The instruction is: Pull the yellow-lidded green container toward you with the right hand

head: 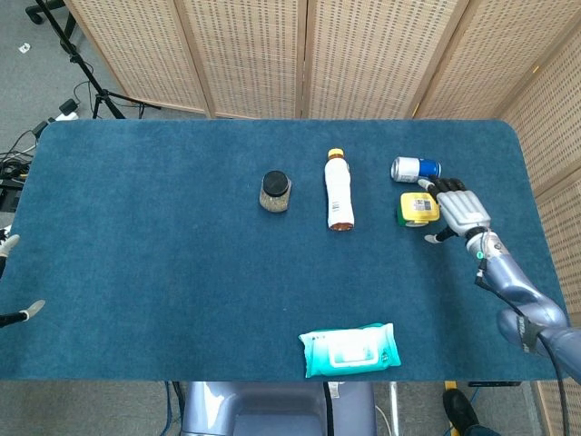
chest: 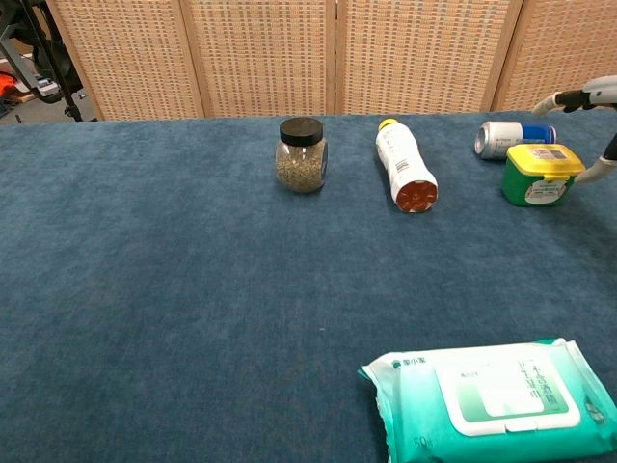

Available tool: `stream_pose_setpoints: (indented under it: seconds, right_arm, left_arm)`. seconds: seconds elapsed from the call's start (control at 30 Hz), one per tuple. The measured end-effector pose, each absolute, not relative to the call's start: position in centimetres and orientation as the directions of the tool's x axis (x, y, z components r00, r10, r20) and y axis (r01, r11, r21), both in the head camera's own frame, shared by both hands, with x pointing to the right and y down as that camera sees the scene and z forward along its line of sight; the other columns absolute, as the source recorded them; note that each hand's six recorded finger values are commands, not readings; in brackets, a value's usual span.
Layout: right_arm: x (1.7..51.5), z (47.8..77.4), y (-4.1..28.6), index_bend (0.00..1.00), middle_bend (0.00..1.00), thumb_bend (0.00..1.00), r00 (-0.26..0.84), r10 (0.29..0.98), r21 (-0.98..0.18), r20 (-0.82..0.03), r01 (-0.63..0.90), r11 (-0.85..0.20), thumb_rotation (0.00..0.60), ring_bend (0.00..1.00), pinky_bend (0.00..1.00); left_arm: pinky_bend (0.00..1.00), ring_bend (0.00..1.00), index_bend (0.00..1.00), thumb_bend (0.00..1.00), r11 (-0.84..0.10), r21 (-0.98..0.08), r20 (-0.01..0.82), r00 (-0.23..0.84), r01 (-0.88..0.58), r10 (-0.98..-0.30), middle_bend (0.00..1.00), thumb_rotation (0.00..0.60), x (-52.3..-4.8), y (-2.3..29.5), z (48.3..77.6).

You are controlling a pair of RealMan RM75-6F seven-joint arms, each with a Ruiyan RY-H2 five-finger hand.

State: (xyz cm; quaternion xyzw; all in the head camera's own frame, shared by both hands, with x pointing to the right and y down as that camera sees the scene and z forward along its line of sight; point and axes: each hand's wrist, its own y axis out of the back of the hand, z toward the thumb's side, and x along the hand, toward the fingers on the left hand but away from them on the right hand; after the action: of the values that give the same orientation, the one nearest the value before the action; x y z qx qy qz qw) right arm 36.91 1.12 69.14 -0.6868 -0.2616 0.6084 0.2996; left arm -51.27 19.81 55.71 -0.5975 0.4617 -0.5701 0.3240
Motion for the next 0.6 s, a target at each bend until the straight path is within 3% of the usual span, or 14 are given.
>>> stream_pose_setpoints:
  seconds: [0.23,0.37,0.47,0.6]
  right_arm:
    - [36.1,70.7,-0.7,0.00,0.00,0.00,0.088,0.717,-0.721,-0.692,-0.032,-0.692,0.600,0.00,0.01]
    - [35.7,72.2,-0.8,0.00,0.03,0.00,0.064,0.696,-0.699,-0.715,-0.048,-0.714,0.600,0.02,0.10]
    - [35.3,73.1,-0.8,0.05,0.16,0.01,0.055,0.691,-0.693,-0.721,-0.047,-0.719,0.600,0.14,0.13]
    - [34.6,74.1,-0.7,0.25,0.45,0.22,0.052,0.709,-0.711,-0.703,-0.032,-0.703,0.600,0.37,0.23]
  left_arm:
    - [0.00,0.00,0.00,0.00,-0.358,-0.915,0.375,-0.061,-0.184,-0.925,0.00,0.600,-51.1,19.4,56.1]
    - [0.00,0.00,0.00,0.00,-0.360,-0.915,0.377,-0.064,-0.183,-0.924,0.00,0.600,-51.2,19.2,56.4]
    - [0.00,0.00,0.00,0.00,-0.371,-0.910,0.388,-0.064,-0.184,-0.920,0.00,0.600,-51.2,19.1,56.8]
    - [0.00,0.00,0.00,0.00,-0.382,-0.906,0.399,-0.063,-0.182,-0.915,0.00,0.600,-51.1,18.8,57.3]
